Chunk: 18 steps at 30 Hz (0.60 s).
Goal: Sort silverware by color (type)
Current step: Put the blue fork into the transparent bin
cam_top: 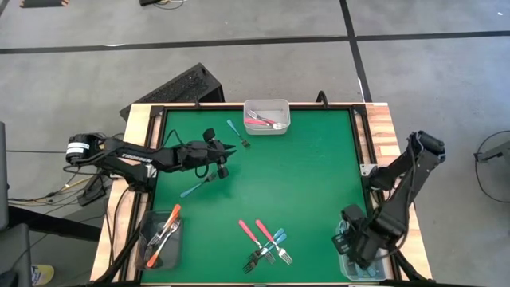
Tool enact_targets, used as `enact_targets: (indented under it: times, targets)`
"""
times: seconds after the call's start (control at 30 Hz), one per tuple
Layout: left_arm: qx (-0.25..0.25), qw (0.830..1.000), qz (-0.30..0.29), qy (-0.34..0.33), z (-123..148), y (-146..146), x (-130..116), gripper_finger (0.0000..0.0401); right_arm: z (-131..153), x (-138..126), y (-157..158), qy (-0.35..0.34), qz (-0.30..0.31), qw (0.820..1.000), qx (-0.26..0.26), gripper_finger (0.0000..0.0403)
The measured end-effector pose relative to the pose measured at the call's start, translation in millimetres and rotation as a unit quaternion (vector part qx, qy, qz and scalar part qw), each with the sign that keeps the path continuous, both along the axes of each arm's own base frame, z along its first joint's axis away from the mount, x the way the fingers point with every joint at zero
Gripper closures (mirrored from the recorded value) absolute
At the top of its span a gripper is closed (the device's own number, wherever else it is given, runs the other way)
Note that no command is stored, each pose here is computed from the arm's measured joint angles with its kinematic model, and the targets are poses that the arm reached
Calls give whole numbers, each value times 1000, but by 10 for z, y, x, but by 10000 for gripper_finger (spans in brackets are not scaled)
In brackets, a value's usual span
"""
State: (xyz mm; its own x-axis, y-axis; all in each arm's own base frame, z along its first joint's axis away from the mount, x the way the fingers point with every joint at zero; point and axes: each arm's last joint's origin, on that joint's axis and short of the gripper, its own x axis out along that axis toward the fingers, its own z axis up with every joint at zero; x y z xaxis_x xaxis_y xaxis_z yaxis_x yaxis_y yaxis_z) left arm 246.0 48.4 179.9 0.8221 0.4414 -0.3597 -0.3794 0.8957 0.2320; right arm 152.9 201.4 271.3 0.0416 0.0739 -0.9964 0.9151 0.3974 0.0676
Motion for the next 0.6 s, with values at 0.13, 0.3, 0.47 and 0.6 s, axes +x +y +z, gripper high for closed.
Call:
enact_targets:
  times: [0.13, 0.3, 0.47, 0.6]
  targets:
    - [-6, 1000, 4, -5, 2, 1, 0, 341, 96, 165, -264, -63, 33, 996, -48, 229]
    - [-11, 1000, 9, 0, -10, 2, -5, 341, 171, 482, -708, -124, 94, 977, -148, 223]
    - [-39, 999, 27, 2, -40, 2, -20, 341, 119, 964, -1209, -149, 155, 951, -220, 226]
    - [-61, 997, 52, 2, -46, 4, -51, 341, 32, 1440, -1615, -211, 191, 922, -264, 227]
